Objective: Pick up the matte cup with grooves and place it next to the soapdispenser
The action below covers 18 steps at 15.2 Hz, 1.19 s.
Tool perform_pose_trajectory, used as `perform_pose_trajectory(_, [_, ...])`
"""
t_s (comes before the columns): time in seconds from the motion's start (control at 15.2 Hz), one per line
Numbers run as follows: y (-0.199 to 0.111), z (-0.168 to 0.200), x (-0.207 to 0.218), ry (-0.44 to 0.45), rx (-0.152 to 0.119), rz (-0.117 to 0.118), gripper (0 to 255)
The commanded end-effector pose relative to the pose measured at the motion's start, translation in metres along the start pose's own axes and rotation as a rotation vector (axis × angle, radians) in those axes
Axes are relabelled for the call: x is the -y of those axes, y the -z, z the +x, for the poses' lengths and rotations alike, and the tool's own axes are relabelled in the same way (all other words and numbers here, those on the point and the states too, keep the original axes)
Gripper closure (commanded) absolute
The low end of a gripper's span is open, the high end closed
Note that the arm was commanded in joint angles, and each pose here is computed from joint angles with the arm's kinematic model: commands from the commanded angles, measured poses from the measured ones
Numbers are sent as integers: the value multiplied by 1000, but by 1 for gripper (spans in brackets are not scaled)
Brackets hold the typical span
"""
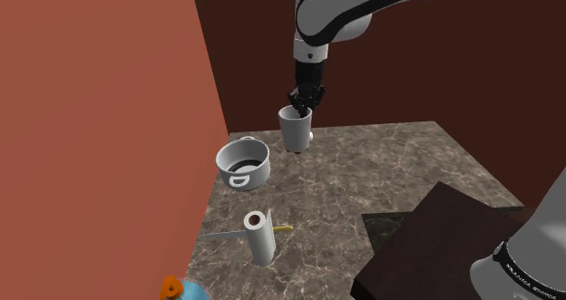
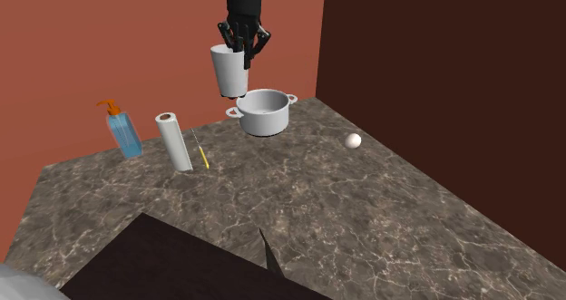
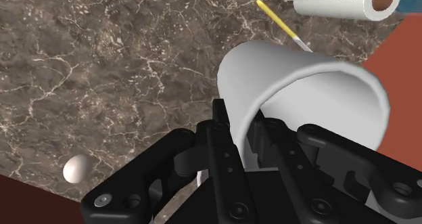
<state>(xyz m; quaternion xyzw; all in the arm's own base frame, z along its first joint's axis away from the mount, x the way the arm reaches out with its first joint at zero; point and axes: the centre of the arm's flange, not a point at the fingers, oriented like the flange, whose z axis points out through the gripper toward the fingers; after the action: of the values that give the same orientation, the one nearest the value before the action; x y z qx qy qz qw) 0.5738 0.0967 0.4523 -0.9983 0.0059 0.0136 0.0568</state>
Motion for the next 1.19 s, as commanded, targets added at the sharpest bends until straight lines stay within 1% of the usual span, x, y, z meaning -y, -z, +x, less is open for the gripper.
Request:
perform_pose_trajectory(0.0, [-4, -14, 24, -1, 0, 0, 255])
perform_pose_trajectory(1.12, [-29, -118, 221, -1, 0, 0, 255])
